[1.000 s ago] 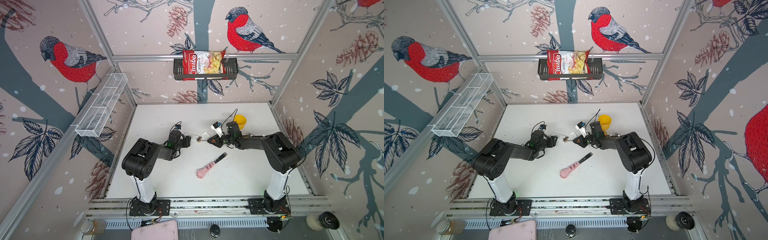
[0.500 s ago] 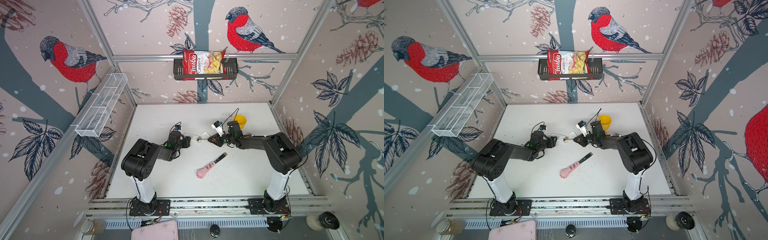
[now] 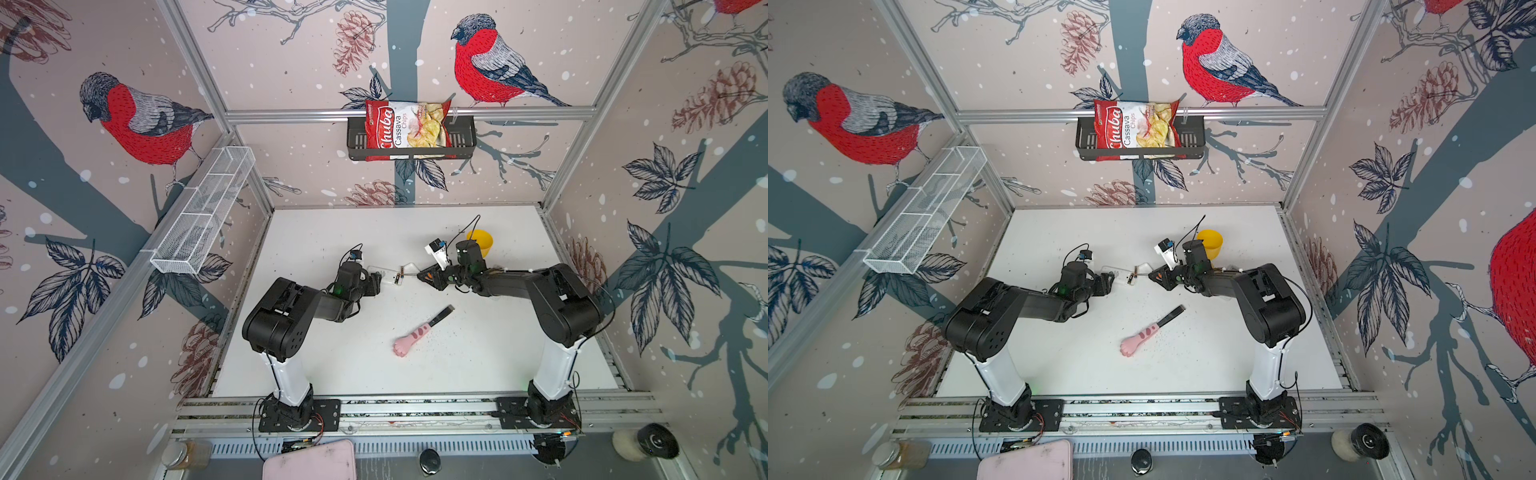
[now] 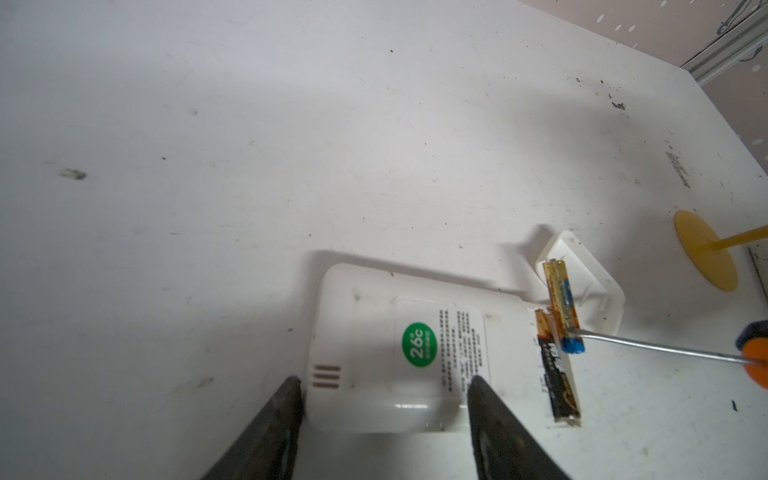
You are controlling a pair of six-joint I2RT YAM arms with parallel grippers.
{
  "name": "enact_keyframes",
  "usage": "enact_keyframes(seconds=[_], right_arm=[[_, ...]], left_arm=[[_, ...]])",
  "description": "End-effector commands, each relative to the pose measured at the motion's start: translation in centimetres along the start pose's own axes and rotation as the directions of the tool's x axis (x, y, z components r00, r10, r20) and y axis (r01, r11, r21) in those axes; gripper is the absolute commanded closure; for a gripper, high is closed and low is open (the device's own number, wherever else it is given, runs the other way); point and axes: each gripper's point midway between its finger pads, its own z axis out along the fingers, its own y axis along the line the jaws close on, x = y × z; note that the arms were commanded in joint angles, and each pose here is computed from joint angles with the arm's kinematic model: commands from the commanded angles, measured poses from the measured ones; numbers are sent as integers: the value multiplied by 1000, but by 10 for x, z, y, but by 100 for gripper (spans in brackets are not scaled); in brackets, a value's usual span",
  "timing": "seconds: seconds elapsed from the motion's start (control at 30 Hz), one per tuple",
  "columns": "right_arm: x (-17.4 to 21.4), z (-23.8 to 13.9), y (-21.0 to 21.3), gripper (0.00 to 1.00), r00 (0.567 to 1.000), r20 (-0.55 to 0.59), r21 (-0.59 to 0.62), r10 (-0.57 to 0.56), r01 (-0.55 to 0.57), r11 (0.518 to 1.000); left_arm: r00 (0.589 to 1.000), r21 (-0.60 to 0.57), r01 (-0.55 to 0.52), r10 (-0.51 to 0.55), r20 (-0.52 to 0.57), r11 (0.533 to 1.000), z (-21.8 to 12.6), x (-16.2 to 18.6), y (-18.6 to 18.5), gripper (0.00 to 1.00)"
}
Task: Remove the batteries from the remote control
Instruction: 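Pry one AA battery up and out with the screwdriver tip, then reposition the screwdriver tip at the remaining battery with the right gripper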
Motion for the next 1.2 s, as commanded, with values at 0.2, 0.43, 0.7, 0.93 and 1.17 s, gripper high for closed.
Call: enact_keyframes(seconds=[0.2,0.43,0.7,0.93,1.17], right_arm=[[-12,-1,-7,100,1000,20,26,-15,15,1000],[-11,-4,-8,100,1000,2,61,-32,31,998],[-16,-10,5,100,998,10,56,-65,65,996],[2,-1,15,100,997,-38,36,-70,71,997],[11,6,16,100,997,-48,23,-57,59,998]], left_arm=[[1000,-14,4,-4,1,1000,-1,-1,2,36],[1000,-23,-7,7,8,1000,-3,-5,2,36],[1000,-23,-10,11,13,1000,-5,-8,1,36],[1000,-18,-11,11,14,1000,-6,-9,0,36],[1000,-14,-8,8,4,1000,-4,-5,1,36]])
